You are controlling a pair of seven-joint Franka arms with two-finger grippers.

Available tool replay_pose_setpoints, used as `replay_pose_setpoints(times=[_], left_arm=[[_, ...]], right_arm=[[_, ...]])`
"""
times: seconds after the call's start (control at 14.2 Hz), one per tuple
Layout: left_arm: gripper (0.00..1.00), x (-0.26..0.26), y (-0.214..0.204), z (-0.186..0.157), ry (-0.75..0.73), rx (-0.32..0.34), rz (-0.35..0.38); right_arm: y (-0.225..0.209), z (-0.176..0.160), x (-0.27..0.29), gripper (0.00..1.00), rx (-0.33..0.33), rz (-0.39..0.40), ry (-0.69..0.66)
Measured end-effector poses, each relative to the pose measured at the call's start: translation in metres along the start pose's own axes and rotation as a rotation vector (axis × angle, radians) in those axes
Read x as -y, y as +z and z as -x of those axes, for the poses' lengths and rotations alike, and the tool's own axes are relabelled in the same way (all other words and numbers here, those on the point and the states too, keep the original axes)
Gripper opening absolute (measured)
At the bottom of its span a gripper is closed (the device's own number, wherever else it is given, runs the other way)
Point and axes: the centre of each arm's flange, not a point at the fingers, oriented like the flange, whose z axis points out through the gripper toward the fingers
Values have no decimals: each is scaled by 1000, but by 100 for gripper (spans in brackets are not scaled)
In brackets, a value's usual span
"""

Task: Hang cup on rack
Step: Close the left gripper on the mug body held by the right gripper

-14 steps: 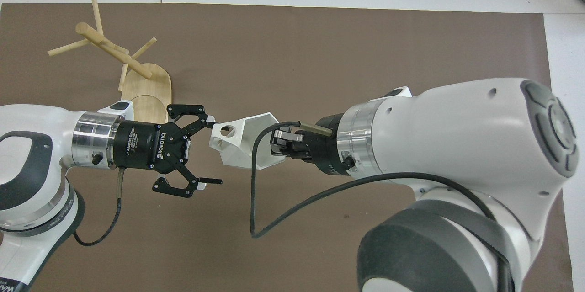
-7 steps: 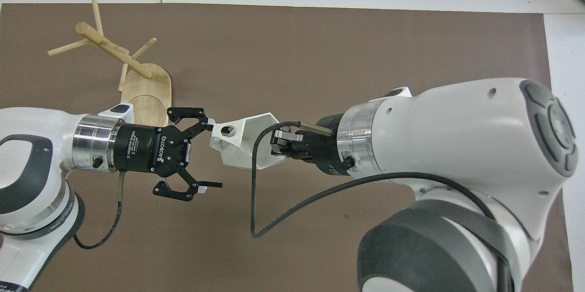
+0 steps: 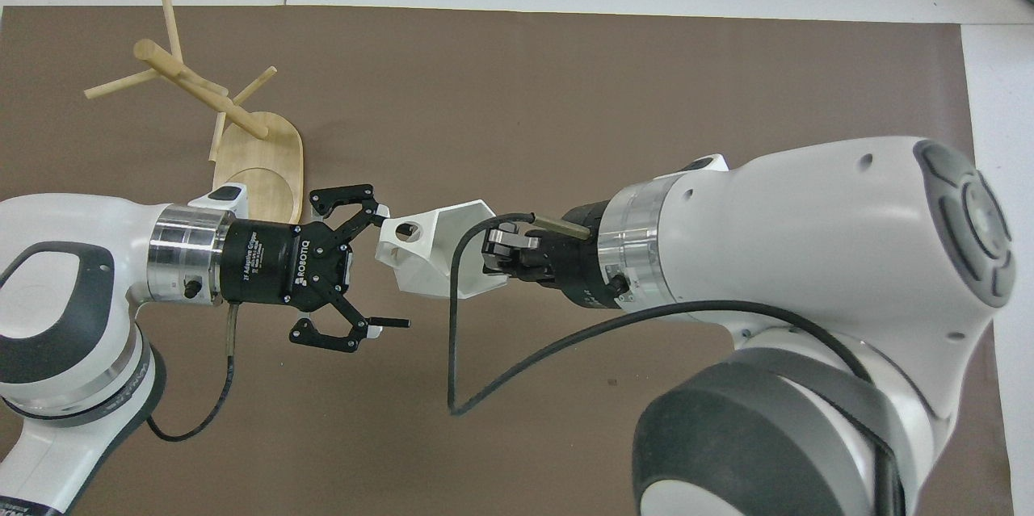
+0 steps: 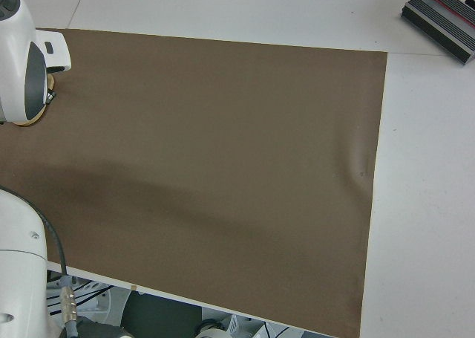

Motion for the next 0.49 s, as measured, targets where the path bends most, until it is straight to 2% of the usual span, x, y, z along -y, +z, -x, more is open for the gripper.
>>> replay_pose_setpoints(times=[0.49], left_arm=[[100,-4,-12,-7,-51,1,48]], right_arm=[[0,0,1,4,-1,-2,-2]])
